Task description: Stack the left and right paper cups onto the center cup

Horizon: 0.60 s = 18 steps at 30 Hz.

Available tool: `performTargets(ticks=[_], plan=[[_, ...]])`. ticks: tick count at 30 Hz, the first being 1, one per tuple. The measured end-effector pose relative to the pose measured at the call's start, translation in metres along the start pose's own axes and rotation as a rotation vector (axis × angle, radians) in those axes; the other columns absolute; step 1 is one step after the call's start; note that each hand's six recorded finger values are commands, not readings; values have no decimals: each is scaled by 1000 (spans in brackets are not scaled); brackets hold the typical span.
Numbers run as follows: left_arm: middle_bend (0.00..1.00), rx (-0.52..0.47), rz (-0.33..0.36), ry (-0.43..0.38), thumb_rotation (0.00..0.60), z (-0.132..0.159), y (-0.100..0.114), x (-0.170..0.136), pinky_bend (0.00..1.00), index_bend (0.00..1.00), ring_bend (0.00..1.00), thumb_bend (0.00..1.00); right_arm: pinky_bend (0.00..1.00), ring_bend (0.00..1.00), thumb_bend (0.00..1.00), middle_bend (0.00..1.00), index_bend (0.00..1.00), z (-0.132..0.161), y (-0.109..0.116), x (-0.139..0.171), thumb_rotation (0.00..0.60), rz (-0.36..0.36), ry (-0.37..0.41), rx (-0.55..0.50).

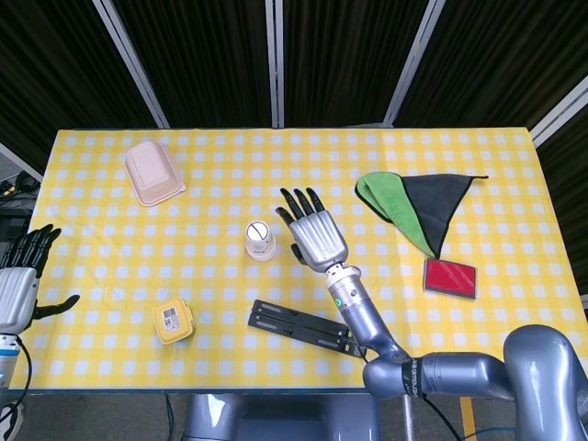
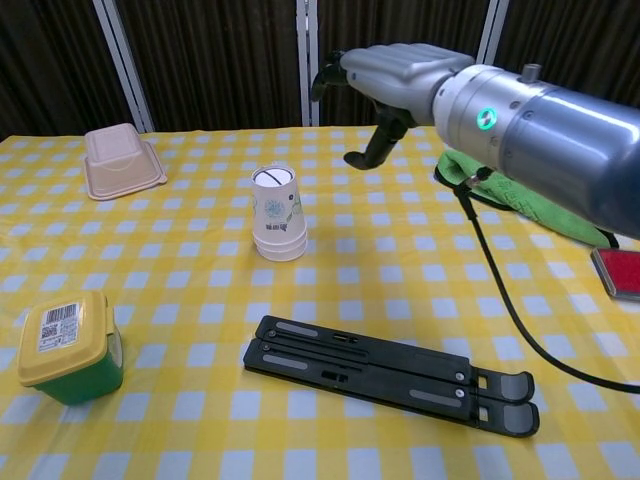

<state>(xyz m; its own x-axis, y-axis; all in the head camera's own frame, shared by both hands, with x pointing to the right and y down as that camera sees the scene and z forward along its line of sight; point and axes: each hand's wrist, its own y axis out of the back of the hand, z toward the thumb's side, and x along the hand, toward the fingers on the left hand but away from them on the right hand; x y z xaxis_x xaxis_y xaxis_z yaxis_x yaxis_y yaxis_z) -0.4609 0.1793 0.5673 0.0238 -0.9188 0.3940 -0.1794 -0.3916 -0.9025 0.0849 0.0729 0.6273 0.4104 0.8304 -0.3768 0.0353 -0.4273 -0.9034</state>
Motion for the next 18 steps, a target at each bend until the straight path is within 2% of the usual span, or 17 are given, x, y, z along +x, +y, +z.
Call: performTargets(ticks=[4, 7, 11, 18], plan=[[0, 10, -4, -3, 600, 1, -2, -1, 0, 0, 0, 103, 0, 0, 137, 0, 57, -34, 1, 21, 600, -36, -57, -10], [0, 27, -3, -9, 600, 4, -3, -2, 0, 0, 0, 97, 0, 0, 132, 0, 38, -68, -3, 45, 600, -48, -116, -36], [0, 49, -7, -23, 600, 8, -7, -3, 0, 0, 0, 94, 0, 0, 131, 0, 31, -120, -8, 87, 600, -60, -205, -60], [0, 87, -14, -4, 600, 2, -17, -12, 0, 0, 0, 88, 0, 0, 131, 0, 4, -188, -13, 171, 600, -95, -305, -87]])
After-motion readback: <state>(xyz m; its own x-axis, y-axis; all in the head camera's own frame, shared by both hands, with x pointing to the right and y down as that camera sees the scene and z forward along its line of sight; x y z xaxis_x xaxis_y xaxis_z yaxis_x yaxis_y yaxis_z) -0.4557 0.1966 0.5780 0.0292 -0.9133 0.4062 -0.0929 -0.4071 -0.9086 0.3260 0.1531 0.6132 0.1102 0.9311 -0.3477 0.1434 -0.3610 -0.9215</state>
